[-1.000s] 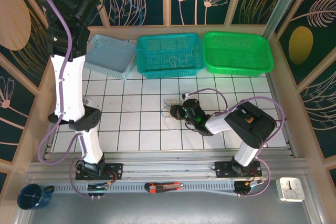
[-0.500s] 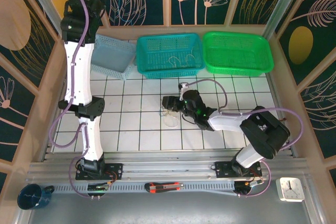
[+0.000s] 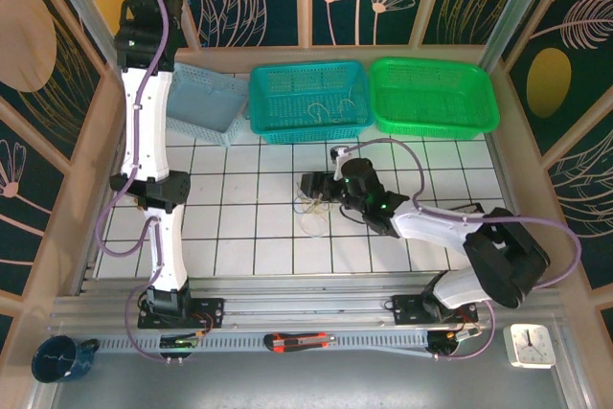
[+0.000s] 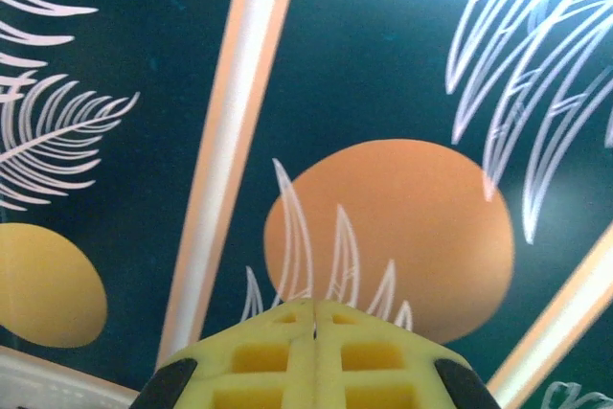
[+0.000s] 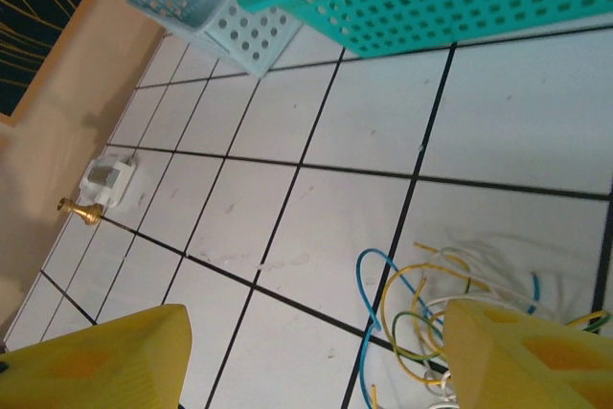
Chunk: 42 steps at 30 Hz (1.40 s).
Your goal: Untangle the cables
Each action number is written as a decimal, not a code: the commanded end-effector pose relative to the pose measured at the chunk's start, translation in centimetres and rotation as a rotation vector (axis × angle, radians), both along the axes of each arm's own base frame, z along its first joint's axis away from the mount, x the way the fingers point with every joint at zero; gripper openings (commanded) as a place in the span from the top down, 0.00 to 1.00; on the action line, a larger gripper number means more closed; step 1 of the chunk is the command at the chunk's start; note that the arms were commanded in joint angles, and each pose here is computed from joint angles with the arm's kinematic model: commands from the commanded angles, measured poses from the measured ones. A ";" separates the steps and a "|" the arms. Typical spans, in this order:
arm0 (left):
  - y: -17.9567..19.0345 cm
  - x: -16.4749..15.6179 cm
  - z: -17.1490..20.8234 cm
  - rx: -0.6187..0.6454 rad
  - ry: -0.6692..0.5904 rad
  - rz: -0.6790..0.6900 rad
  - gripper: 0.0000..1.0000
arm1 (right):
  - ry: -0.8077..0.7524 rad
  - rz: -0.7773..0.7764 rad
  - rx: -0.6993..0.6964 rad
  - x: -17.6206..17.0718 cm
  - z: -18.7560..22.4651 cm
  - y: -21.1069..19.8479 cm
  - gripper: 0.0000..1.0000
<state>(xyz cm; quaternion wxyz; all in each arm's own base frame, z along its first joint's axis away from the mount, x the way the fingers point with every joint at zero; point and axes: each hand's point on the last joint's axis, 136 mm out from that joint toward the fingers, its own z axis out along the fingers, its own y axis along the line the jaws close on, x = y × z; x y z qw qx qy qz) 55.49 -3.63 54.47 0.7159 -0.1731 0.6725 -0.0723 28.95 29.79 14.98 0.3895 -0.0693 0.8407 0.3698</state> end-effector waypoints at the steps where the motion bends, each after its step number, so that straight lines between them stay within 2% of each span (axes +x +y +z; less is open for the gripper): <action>1: 1.5 1.3 -1.2 0.034 0.010 0.066 1.00 | -0.028 0.005 0.001 0.2 1.9 -0.7 0.29; 11: 1.8 6.7 -11.1 0.093 0.215 0.105 1.00 | -0.036 -0.024 0.009 0.2 2.9 -2.6 0.30; 16: 2.6 8.2 -15.8 0.114 0.321 0.142 1.00 | -0.033 -0.035 0.005 0.2 2.7 -3.4 0.29; 20: 3.2 8.4 -17.8 0.122 0.372 0.171 1.00 | -0.034 -0.042 0.003 0.1 2.8 -3.8 0.29; 24: 3.9 8.1 -17.9 0.110 0.383 0.187 0.98 | -0.039 -0.050 0.004 0.1 3.0 -4.2 0.29; 26: 4.2 7.9 -17.5 0.103 0.379 0.189 0.62 | -0.042 -0.053 0.006 0.1 3.1 -4.4 0.29; 27: 4.3 7.6 -17.2 0.099 0.376 0.194 0.38 | -0.043 -0.054 0.008 0.1 3.2 -4.5 0.29; 28: 4.4 7.3 -16.8 0.098 0.374 0.196 0.19 | -0.044 -0.056 0.009 0.1 3.3 -4.6 0.29; 29: 4.5 7.1 -16.4 0.096 0.372 0.202 0.05 | -0.046 -0.056 0.011 0.0 3.4 -4.6 0.29; 30: 4.6 6.7 -16.0 0.097 0.370 0.201 0.01 | -0.046 -0.056 0.012 0.0 3.4 -4.6 0.29; 36: 4.5 4.7 -13.6 0.057 0.361 0.157 0.01 | -0.048 -0.063 0.013 -0.1 3.5 -4.9 0.29; 42: 4.7 1.7 -13.3 -0.008 0.438 0.090 0.01 | -0.047 -0.076 0.010 -0.4 3.4 -5.4 0.29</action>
